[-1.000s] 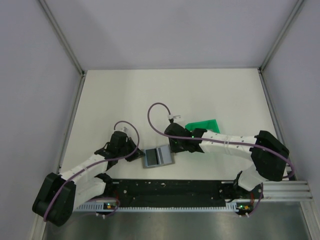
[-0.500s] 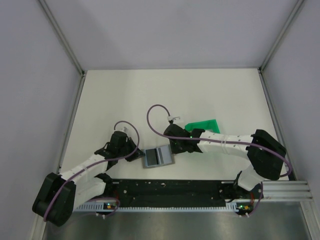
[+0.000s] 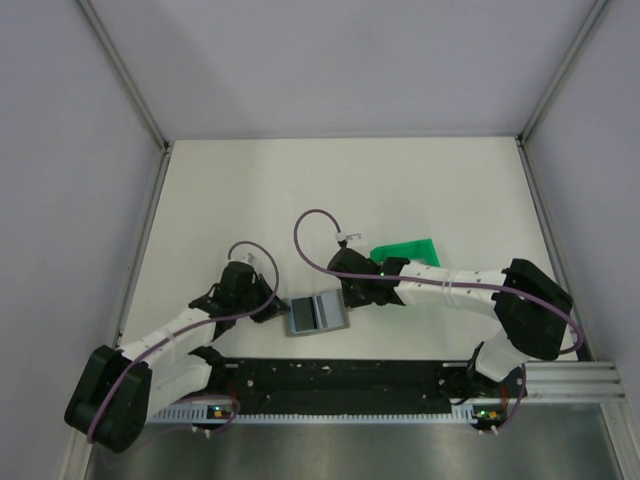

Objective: Put the credit cards into the card holder
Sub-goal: Insert the credit card into the card holder, then close the card holder at the center of the board.

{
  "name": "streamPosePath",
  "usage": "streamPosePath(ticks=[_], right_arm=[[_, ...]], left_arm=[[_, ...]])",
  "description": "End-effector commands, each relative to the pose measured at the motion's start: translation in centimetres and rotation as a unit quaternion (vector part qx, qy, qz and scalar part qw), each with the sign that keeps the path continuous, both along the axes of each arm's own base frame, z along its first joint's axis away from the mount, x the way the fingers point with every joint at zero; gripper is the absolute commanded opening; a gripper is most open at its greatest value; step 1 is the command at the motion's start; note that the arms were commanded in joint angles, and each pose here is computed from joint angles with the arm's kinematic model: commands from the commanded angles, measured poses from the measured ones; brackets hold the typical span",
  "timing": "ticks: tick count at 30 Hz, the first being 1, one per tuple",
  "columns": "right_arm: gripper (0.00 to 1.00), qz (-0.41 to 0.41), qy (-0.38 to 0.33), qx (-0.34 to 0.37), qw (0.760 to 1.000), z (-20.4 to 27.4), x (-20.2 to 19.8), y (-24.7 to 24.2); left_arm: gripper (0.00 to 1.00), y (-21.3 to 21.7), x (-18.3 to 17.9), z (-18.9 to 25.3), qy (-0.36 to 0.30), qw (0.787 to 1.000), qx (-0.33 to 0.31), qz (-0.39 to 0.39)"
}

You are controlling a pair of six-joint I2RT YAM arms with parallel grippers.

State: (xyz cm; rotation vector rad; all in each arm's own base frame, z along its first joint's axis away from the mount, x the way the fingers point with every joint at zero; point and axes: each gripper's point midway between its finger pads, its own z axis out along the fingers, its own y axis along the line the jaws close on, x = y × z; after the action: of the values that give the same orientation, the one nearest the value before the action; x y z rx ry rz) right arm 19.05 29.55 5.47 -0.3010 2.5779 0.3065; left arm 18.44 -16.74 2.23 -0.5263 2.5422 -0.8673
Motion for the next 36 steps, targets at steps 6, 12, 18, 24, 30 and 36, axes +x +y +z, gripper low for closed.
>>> streamPosePath(ticks=[6,12,18,24,30,36], right_arm=[[0.0,-0.004,-0.023,0.041,0.999,2.3,0.5,1.4],[0.0,0.004,-0.012,0.071,0.997,2.1,0.0,2.4],[0.0,0.009,-0.003,0.1,0.995,2.2,-0.4,3.3],[0.0,0.007,-0.002,0.125,0.992,2.5,-0.5,3.8],[0.0,0.004,-0.002,0.134,0.991,2.6,-0.7,3.7],[0.0,-0.002,-0.006,0.141,0.99,2.8,-0.5,3.5]], left_arm=[[0.0,-2.0,1.8,5.0,-0.045,0.998,-0.041,-0.032],[0.01,-3.4,2.0,7.5,-0.052,0.994,-0.073,-0.06],[0.07,-4.5,1.8,8.2,-0.053,0.991,-0.098,-0.077],[0.14,-6.0,1.5,8.5,-0.05,0.988,-0.112,-0.097],[0.24,-7.1,1.5,9.3,-0.059,0.985,-0.118,-0.108],[0.27,-8.6,1.5,9.5,-0.064,0.983,-0.129,-0.117]])
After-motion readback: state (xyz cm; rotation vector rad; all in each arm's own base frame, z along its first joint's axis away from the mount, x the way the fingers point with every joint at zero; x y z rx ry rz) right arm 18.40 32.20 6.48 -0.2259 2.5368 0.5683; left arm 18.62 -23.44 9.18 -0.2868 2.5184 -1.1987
